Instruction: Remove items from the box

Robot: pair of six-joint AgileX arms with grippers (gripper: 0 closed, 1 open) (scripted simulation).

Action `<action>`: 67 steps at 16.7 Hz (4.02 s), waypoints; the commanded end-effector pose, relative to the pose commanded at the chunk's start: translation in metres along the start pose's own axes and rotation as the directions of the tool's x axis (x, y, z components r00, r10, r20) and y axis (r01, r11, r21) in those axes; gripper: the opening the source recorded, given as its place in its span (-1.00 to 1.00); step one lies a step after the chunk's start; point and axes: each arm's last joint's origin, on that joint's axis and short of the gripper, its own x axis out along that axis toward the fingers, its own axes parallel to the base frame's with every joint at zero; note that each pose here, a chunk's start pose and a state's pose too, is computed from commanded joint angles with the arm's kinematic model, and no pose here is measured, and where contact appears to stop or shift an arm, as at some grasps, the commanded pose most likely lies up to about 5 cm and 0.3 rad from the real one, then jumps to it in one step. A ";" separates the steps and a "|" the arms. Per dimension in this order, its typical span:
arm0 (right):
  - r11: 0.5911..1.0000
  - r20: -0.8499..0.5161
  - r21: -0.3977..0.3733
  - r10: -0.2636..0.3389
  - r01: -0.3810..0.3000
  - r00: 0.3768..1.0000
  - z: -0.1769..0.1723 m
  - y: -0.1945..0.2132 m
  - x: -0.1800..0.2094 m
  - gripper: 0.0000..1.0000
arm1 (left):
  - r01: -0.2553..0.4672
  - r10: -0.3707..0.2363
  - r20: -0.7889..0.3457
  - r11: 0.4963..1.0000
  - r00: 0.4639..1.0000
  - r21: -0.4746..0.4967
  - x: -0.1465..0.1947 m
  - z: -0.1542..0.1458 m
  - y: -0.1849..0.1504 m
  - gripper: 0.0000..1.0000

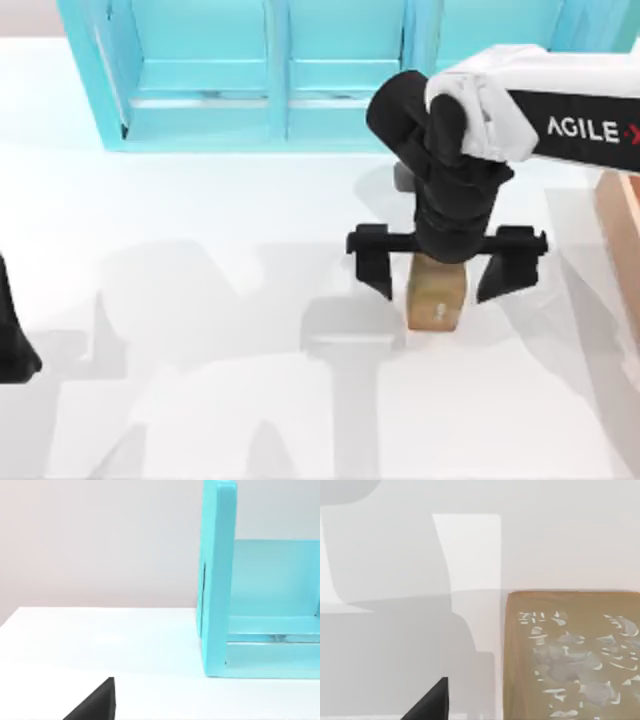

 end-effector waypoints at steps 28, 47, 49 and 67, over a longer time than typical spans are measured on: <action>1.000 -0.015 0.000 -0.004 0.004 1.000 0.048 -0.108 -0.091 1.00 | 0.000 0.000 0.000 1.000 1.000 0.000 0.000 0.000 0.000 1.00; 1.000 0.000 0.005 0.006 -0.006 1.000 0.034 -0.342 -0.102 1.00 | 0.000 0.000 0.000 1.000 1.000 0.000 0.000 0.000 0.000 1.00; 1.000 0.001 0.005 0.006 -0.006 1.000 0.036 -0.342 -0.083 1.00 | 0.000 0.000 0.000 1.000 1.000 0.000 0.000 0.000 0.000 1.00; 1.000 0.001 0.005 0.006 -0.006 1.000 0.030 -0.343 -0.021 0.10 | 0.000 0.000 0.000 1.000 1.000 0.000 0.000 0.000 0.000 1.00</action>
